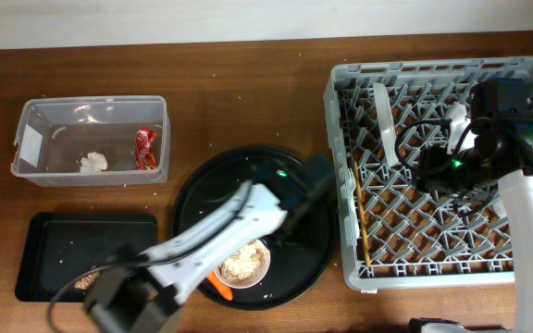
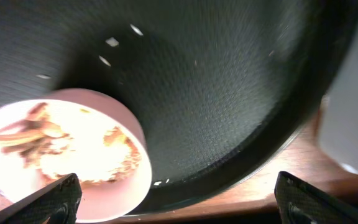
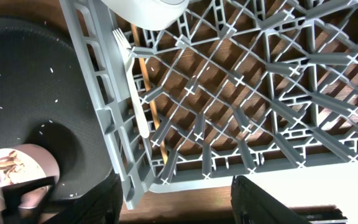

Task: Sort waste into correct bins and load items into the dishwasher rack
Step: 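Move the left gripper over the pink bowl of rice and shells, then grasp the pink bowl's rim with the left gripper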

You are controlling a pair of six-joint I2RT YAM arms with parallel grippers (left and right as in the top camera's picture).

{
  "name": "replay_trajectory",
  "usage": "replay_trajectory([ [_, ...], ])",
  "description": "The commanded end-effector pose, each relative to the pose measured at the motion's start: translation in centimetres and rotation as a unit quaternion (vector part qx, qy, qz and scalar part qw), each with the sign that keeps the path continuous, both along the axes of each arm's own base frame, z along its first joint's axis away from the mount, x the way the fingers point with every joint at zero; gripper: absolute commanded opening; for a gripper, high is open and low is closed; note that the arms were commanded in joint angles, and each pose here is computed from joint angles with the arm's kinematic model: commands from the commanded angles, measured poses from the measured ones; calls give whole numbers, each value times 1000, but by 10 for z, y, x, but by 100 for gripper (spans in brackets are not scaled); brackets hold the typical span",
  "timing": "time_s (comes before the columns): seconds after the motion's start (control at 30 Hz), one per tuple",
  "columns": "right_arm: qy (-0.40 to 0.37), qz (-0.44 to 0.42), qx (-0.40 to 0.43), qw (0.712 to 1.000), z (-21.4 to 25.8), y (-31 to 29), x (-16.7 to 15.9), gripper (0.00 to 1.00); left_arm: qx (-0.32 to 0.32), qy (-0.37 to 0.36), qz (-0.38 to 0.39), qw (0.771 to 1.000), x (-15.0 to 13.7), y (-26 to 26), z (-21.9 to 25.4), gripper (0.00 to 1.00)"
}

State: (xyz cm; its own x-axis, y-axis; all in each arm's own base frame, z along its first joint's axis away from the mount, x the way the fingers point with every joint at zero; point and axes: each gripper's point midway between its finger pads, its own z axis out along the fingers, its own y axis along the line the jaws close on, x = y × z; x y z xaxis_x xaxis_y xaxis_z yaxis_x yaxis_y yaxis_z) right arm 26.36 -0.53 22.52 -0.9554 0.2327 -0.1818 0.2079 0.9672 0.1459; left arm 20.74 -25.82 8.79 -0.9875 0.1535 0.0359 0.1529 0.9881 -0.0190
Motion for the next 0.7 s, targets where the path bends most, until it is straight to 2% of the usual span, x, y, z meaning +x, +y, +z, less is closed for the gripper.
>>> replay_trajectory([
  [0.0, -1, 2, -1, 1000, 1, -1, -2, 59, 32, 25, 12, 999, -9, -3, -25, 99],
  [0.1, -1, 2, -2, 1000, 1, -2, -2, 59, 39, 30, 12, 999, -7, -5, -36, 98],
  [0.27, -1, 2, -2, 1000, 1, -2, -2, 59, 52, 39, 25, 998, -8, -4, -47, 90],
  [0.43, -1, 2, -2, 1000, 1, -2, -2, 59, 65, 47, 36, 996, -15, 4, -63, 89],
  [0.57, -1, 2, -2, 1000, 1, -2, -2, 59, 61, 40, 36, 997, -12, 3, -64, 76],
  [0.67, 0, 2, -2, 1000, 1, -2, -2, 59, 66, 29, 35, 997, -8, 4, -64, 73],
])
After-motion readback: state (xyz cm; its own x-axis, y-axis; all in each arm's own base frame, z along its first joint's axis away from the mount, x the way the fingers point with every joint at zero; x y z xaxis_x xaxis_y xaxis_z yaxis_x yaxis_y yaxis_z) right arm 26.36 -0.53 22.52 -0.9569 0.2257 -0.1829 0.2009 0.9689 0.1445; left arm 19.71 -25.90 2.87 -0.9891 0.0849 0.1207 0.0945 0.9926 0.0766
